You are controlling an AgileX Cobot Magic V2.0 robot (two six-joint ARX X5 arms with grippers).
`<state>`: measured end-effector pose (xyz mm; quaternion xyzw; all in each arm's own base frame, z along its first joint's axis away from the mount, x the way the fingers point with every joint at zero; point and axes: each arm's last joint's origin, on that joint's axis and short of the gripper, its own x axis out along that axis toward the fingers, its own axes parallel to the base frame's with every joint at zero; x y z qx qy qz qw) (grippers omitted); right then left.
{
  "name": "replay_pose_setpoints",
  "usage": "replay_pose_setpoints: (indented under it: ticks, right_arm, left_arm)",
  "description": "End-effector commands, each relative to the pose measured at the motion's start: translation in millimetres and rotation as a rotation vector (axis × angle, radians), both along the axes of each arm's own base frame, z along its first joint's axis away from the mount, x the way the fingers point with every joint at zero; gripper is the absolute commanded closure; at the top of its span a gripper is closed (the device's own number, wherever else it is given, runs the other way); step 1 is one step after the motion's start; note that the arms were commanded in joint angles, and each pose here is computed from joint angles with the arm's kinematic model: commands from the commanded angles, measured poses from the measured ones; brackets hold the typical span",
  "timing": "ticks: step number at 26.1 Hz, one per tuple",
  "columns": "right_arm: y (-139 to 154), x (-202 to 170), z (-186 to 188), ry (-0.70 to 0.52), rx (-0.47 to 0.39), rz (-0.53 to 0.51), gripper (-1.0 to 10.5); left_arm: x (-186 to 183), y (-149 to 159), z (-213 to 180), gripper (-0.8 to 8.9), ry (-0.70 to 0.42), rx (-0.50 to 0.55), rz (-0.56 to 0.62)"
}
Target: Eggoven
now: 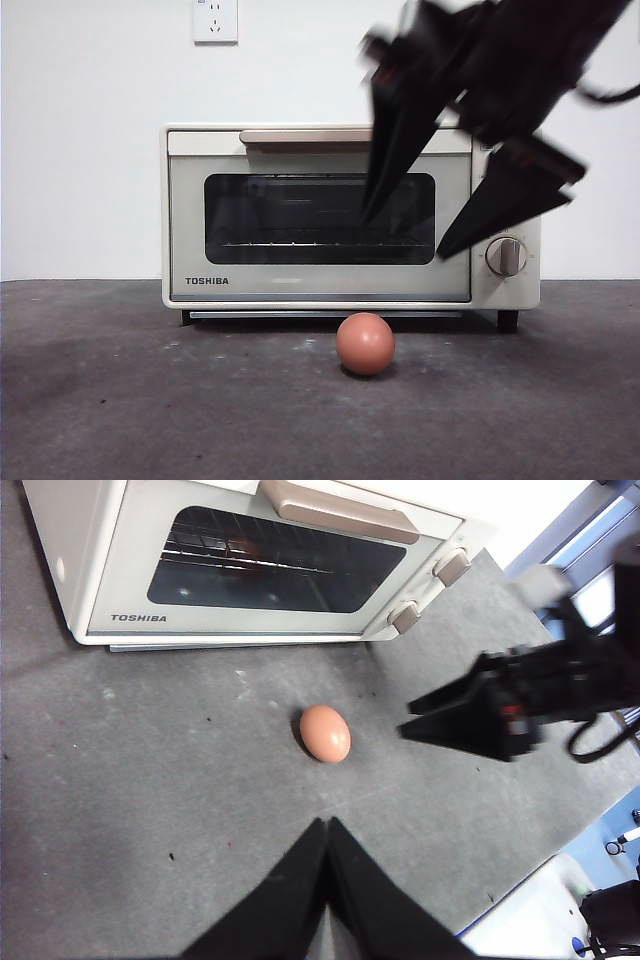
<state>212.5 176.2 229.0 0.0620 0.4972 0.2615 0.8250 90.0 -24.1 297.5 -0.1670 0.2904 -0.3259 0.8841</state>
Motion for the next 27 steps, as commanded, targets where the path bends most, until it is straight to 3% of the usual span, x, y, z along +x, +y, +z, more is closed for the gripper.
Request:
replay_pose_setpoints:
  ticks: [1,8,16,27]
  right_arm:
    - [17,12,-6,0.009,-0.026,-0.010,5.8]
    - [49,42,-37,0.071,-0.111,-0.007,5.8]
    - [56,51,-62,0.090,-0.187,-0.030,5.9]
    - [54,50,-66,0.117,-0.207,-0.027,8.6]
  left_arm:
    - [0,0,7,8.08,-0.038,0.006,-0.013]
    - [0,0,7,8.08,-0.038,0.006,-0.013]
    - [0,0,7,8.08,-0.038,0.006,-0.013]
    - [0,0,7,8.08,-0.040,0.006,-0.013]
